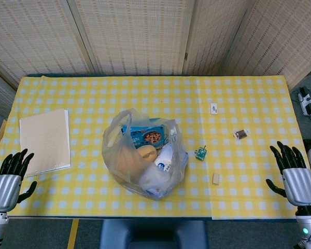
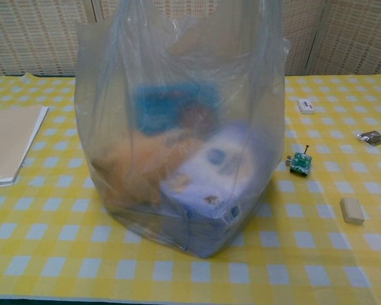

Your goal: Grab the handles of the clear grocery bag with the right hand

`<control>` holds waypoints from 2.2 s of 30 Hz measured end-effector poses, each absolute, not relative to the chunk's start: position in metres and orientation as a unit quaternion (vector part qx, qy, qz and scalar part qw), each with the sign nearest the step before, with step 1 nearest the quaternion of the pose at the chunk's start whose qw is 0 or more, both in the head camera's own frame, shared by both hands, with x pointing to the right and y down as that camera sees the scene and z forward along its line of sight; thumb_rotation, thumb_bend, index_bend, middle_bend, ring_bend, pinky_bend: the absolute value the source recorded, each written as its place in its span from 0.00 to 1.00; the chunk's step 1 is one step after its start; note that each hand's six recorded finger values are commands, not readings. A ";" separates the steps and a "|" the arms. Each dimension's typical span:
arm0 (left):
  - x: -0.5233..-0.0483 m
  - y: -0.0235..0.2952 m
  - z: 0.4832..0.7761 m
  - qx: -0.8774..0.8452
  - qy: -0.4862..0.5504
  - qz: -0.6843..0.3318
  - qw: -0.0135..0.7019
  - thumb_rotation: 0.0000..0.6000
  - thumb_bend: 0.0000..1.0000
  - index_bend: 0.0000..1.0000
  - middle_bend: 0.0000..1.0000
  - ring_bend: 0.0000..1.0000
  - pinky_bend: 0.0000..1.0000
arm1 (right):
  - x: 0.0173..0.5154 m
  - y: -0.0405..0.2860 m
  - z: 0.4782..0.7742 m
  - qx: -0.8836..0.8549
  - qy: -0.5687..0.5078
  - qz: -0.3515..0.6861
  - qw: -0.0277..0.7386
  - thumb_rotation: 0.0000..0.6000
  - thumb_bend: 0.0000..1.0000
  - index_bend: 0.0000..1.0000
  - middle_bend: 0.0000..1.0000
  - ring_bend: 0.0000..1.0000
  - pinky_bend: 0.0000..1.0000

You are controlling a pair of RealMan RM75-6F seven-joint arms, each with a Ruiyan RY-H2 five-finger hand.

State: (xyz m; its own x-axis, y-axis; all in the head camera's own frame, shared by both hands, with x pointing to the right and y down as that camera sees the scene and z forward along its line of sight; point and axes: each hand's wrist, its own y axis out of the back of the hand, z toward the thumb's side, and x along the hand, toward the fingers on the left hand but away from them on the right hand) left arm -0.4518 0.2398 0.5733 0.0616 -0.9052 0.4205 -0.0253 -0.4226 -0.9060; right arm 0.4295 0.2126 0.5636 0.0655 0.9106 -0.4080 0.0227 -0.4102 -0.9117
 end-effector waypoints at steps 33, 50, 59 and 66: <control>-0.460 0.234 0.572 -0.624 0.385 -0.578 0.358 1.00 0.40 0.00 0.00 0.00 0.00 | 0.316 0.176 0.557 -0.913 -0.367 0.177 0.023 1.00 0.25 0.00 0.00 0.00 0.00; -0.463 0.235 0.559 -0.626 0.400 -0.565 0.359 1.00 0.40 0.00 0.00 0.00 0.00 | 0.244 0.133 0.563 -0.942 -0.309 0.062 -0.117 1.00 0.25 0.00 0.00 0.00 0.00; -0.464 0.235 0.555 -0.629 0.405 -0.559 0.358 1.00 0.40 0.00 0.00 0.00 0.00 | 0.213 0.121 0.572 -0.947 -0.281 0.045 -0.149 1.00 0.26 0.00 0.00 0.00 0.00; -0.465 0.236 0.551 -0.629 0.411 -0.554 0.360 1.00 0.40 0.00 0.00 0.00 0.00 | 0.187 0.112 0.573 -0.950 -0.265 0.034 -0.160 1.00 0.25 0.00 0.00 0.00 0.00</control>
State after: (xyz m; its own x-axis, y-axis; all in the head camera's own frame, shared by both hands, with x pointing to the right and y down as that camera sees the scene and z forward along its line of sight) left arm -0.4653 0.2360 0.5509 0.0496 -0.9148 0.4008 -0.1180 -0.4039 -0.9072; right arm 0.1874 0.1115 0.5727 0.8577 0.4923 -0.1484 0.5137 -0.8088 0.2863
